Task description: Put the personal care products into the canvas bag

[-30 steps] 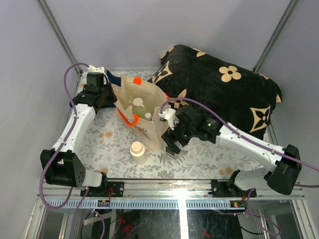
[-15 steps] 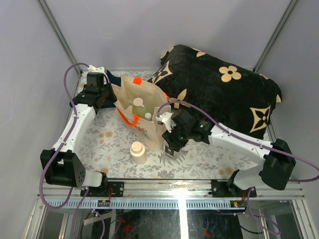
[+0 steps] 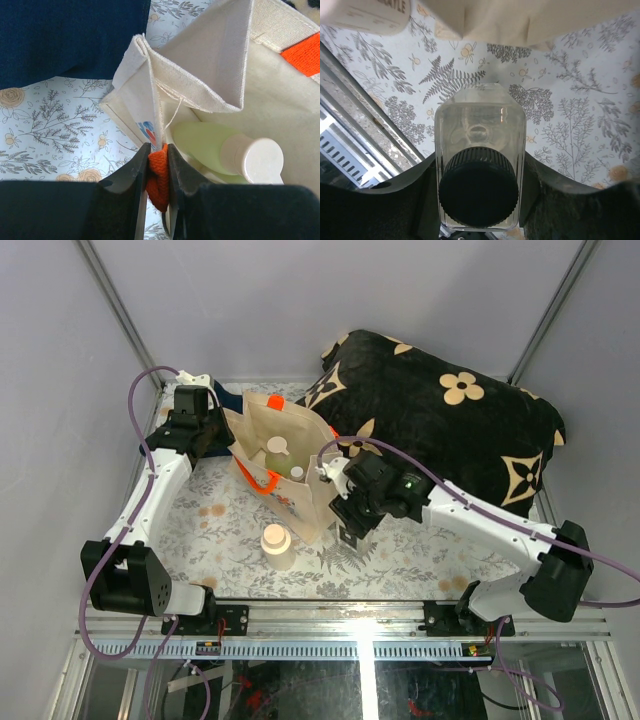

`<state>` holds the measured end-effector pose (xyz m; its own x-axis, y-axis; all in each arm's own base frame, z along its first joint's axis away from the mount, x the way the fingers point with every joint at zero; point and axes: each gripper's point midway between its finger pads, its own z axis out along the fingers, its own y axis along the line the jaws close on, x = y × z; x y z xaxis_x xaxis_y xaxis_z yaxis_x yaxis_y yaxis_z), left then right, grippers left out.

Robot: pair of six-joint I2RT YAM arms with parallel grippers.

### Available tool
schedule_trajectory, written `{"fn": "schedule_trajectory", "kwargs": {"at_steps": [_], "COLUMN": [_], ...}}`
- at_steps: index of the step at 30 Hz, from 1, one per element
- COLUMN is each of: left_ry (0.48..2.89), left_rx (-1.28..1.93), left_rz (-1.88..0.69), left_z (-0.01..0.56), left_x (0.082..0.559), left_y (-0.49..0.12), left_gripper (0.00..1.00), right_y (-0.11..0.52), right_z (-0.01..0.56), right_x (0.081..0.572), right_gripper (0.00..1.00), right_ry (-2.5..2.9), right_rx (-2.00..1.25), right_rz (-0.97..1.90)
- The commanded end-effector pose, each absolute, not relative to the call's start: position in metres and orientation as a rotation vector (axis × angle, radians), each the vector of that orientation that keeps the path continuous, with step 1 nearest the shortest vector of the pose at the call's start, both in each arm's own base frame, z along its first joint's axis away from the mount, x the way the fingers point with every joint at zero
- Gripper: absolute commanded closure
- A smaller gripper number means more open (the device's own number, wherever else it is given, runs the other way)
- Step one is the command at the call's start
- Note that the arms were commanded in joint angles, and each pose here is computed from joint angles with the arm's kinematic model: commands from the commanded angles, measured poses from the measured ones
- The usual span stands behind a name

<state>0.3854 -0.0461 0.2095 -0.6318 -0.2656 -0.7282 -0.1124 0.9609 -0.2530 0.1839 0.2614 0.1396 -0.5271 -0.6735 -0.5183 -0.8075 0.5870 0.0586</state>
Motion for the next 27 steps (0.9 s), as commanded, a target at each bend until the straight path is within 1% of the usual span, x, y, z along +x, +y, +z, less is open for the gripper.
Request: {"fn": "schedule_trajectory", "kwargs": {"at_steps": [1,8,15,20,27], "left_ry": [2.240,2.225,2.218,2.219,2.215], "left_rx": [-0.245,-0.252,-0.255,-0.255,-0.253], "left_rz": [-0.205,-0.217,-0.214,-0.225,-0.229], "left_z": [0.211,0.215,0.217,0.217,0.218], "left_x": [0.388,0.389,0.389,0.389,0.387], "left_y": [-0.042,-0.043,-0.042,-0.044,-0.044], "left_gripper": [1.00,1.00,1.00,1.00,1.00], "right_y": [0.289,0.309,0.314,0.318,0.348], "right_z": [0.255,0.338,0.419,0.454,0.491], "right_x": [0.200,0.194,0.210,0.239,0.264], "right_gripper": [1.00,1.00,1.00,1.00,1.00], "right_ry": [2.078,1.837,1.578,1.450,1.296], "right_rx": [-1.056,-1.086,-0.948,-0.842,-0.849], "right_rz": [0.569,0.721,0.731,0.640,0.598]}}
